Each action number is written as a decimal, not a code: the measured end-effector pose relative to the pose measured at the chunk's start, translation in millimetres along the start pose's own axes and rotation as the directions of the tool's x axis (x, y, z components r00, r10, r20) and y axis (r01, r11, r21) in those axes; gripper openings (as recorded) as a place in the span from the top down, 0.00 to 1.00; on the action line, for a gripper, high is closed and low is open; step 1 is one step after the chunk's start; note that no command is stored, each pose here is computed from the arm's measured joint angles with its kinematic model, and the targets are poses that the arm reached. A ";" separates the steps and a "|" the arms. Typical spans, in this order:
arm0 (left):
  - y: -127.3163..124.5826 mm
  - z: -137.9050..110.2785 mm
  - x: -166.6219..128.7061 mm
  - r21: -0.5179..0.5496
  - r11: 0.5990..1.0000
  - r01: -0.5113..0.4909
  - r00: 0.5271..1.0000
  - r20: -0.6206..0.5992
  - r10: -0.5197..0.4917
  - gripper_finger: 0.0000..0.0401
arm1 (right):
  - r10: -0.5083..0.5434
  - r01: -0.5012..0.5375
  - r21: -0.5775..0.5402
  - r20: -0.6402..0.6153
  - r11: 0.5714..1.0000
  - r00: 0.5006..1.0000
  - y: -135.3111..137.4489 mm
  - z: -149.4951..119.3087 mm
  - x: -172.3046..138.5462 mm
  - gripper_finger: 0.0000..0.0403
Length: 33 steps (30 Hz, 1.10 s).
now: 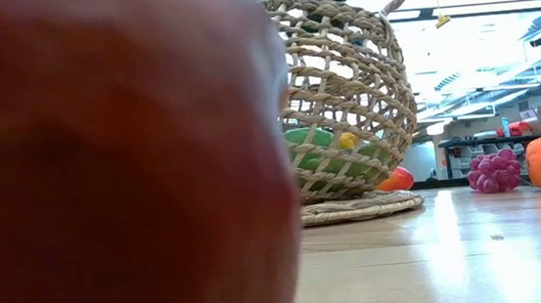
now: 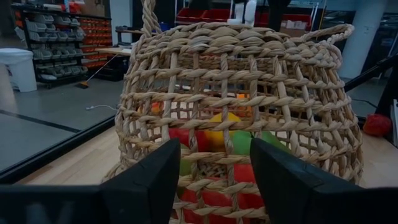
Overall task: Build produce basket
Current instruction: Put the mango into the basket
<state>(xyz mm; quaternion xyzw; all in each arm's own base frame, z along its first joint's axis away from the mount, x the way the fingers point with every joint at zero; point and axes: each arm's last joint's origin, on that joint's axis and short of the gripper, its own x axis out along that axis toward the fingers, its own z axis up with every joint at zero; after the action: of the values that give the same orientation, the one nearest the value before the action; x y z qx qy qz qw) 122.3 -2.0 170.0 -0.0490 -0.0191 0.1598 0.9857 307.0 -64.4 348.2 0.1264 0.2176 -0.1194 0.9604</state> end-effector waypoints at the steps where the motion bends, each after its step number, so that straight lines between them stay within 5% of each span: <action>1: 0.0 0.0 0.0 0.000 1.000 0.000 1.000 0.000 0.000 0.50 | -0.040 0.040 -0.007 0.001 0.999 0.999 -0.4 0.5 -7.4 0.03; 10: 0.0 0.0 0.0 0.000 1.000 0.000 1.000 0.000 0.000 0.49 | -0.278 0.278 -0.007 0.022 0.960 0.960 -30.5 -5.4 -55.4 0.06; 19: 0.0 0.1 0.0 0.000 1.000 0.000 1.000 0.001 0.000 0.50 | -0.408 0.395 0.154 0.066 0.906 0.910 -77.1 -68.6 -69.0 0.11; 27: 0.0 0.0 0.0 0.000 1.000 0.000 1.000 0.000 0.000 0.49 | -0.533 0.535 0.239 -0.075 0.811 0.842 -123.0 -108.3 -63.1 0.12; 33: 0.0 0.0 0.0 0.000 1.000 0.000 1.000 0.000 0.000 0.50 | -0.525 0.548 0.214 -0.159 0.808 0.836 -149.0 -115.8 -51.1 0.11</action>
<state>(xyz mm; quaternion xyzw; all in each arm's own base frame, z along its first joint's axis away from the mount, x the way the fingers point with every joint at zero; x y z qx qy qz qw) 122.3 -2.0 170.1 -0.0488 -0.0193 0.1598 0.9858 174.9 -161.3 241.5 0.1856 0.2714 -0.4065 0.8524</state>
